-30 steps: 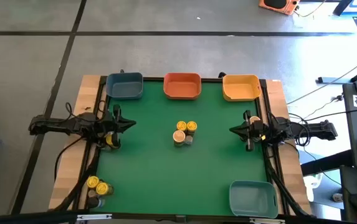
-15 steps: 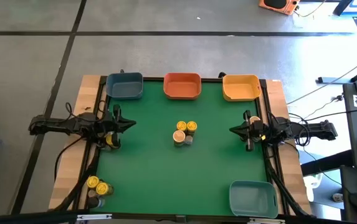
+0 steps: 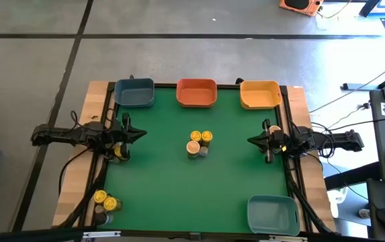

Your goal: Sort spices by type

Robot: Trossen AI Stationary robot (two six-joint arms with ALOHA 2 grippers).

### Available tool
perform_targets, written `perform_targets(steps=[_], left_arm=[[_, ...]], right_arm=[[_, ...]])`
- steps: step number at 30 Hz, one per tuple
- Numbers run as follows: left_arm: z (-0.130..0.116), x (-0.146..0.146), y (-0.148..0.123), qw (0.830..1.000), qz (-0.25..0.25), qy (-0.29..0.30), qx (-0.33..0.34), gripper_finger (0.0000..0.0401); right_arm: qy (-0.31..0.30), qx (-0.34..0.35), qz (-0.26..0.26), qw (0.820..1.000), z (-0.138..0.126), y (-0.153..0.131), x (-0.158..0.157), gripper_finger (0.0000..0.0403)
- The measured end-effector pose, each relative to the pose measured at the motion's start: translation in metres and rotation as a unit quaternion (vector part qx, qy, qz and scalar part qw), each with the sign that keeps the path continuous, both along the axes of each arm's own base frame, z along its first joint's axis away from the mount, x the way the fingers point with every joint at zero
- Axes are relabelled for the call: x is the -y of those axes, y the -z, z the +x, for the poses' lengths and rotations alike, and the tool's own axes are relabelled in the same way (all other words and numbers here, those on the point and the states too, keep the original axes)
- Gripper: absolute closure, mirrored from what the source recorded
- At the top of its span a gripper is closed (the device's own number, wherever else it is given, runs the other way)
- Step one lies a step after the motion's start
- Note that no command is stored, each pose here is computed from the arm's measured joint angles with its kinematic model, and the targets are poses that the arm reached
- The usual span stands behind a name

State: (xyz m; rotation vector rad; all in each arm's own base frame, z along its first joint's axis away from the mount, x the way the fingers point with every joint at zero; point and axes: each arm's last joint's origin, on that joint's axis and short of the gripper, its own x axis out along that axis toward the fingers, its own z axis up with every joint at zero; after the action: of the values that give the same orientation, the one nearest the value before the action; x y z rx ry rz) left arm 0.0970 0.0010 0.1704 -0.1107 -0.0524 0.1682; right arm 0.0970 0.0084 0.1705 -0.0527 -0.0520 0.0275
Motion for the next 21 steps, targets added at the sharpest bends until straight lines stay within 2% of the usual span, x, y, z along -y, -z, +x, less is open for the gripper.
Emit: perform_targets(steps=[15, 19, 21], left_arm=[[0.0, 0.0, 0.0, 1.0, 0.0, 0.0, 0.0, 0.0395], [-0.0001, -0.0001, -0.0023, 1.0, 0.027, -0.002, 0.008, 0.0395], [-0.0005, -0.0001, -0.0063, 0.999, 0.025, -0.003, 0.029, 0.0395]], right_arm=[[0.0, 0.0, 0.0, 1.0, 0.0, 0.0, 0.0, 0.0391], [0.0, 0.003, 0.0, 1.0, 0.0, -0.0006, 0.0, 0.0391], [0.0, 0.004, 0.001, 1.0, 0.0, -0.0008, 0.0, 0.0391]])
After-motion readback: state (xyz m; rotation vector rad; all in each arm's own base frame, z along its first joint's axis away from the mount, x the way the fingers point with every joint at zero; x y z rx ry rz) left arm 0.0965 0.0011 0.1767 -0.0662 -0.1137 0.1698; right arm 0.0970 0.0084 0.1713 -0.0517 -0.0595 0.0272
